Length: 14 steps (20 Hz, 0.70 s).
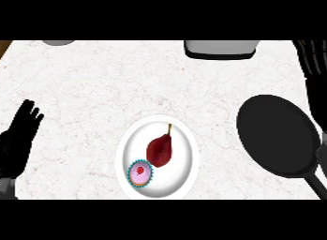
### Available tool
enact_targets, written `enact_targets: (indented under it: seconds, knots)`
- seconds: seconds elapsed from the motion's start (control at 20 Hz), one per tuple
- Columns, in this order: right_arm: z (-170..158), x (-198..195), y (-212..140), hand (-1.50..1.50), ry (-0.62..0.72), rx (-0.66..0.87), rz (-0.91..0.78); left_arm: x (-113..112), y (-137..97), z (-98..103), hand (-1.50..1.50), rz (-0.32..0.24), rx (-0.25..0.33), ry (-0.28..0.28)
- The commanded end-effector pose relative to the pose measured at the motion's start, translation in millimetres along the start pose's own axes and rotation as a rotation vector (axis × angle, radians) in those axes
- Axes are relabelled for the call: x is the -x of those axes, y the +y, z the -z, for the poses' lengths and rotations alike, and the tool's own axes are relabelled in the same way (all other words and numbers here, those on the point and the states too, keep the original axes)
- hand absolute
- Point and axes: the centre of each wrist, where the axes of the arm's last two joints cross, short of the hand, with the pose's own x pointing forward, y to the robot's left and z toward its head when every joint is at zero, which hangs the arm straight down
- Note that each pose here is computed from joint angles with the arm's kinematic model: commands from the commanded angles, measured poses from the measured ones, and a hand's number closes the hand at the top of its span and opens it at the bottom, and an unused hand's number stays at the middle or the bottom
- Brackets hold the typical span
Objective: Pick the pear from the plate and place it in the pan
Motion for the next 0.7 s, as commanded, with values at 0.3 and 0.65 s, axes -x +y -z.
enact_targets:
  seconds: [0.3, 0.65]
  knots:
    - [-23.7, 50.2, 55.8, 1.50, 0.353, 0.064, -0.214, -38.4, -54.0, 18.9, 0.00, 0.001, 0.108, -0.078]
    - [-130.6, 42.5, 86.7, -1.50, 0.384, 0.138, -0.436, -42.9, -56.5, 7.5, 0.00, -0.010, 0.074, -0.057]
